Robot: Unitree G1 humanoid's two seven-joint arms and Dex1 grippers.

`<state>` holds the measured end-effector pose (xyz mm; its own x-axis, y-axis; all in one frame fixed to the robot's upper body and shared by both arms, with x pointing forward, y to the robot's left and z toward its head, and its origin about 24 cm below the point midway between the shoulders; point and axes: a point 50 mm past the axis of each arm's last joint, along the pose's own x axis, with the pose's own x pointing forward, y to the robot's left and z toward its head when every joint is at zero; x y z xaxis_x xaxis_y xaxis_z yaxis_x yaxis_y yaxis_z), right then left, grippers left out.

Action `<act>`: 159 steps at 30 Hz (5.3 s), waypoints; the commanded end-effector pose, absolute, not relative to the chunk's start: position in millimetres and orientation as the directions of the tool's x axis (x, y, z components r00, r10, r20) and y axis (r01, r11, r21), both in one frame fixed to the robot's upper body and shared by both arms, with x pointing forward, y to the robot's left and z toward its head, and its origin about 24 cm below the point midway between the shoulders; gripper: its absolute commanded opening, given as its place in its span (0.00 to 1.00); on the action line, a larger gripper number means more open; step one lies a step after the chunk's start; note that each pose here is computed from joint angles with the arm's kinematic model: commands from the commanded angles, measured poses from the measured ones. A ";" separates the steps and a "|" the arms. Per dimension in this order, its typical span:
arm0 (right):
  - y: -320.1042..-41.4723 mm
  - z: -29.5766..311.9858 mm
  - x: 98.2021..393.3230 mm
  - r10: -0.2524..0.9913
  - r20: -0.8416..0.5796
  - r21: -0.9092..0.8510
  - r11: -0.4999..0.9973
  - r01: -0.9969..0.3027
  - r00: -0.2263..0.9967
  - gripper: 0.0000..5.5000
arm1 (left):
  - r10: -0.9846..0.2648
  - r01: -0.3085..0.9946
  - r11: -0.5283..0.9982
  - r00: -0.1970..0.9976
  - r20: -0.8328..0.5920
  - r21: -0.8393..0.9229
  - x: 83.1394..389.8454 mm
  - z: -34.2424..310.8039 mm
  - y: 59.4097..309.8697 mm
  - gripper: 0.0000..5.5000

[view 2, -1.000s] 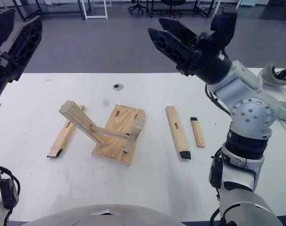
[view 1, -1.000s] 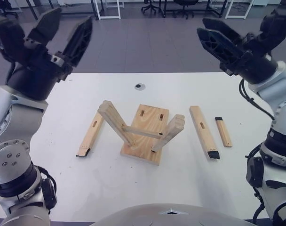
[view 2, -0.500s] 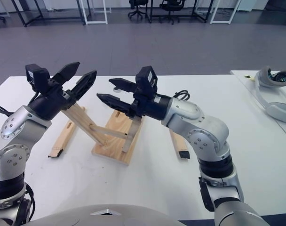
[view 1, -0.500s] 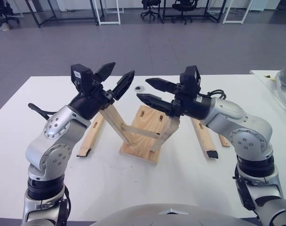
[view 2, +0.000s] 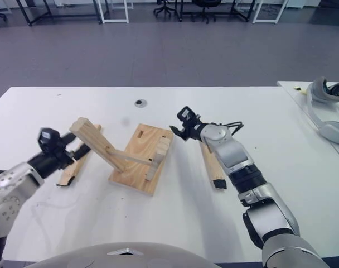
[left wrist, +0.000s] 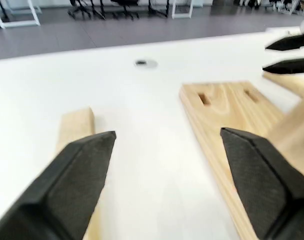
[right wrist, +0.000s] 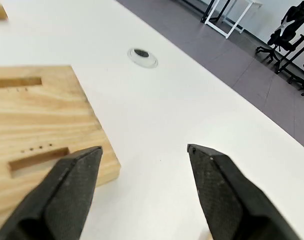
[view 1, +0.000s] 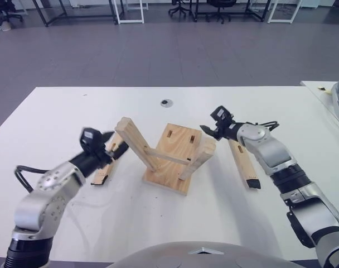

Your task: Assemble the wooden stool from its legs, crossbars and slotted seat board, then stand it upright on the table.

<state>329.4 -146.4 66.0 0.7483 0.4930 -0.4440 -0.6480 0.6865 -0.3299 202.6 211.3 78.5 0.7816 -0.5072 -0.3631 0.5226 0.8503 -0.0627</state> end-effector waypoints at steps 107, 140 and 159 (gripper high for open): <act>-165.3 45.0 327.6 0.524 -0.740 -0.453 0.074 -0.888 0.421 0.58 | -0.578 0.839 0.491 0.514 -0.634 0.234 176.4 59.3 217.0 0.70; -269.7 73.9 307.5 0.136 -0.433 -0.233 0.938 -0.256 0.891 0.58 | -0.111 0.126 0.979 0.989 -0.098 0.160 232.5 110.5 258.7 0.70; -272.3 64.3 294.9 0.067 -0.409 -0.226 0.959 -0.172 0.910 0.58 | -0.187 0.215 0.971 0.955 -0.230 0.106 202.0 96.1 240.1 0.70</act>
<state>305.8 -258.2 70.8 0.9308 0.1139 -0.3472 -0.1958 0.9577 -0.2108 206.4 246.9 84.1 0.9412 -0.1755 -0.2887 0.2201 0.9668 0.1299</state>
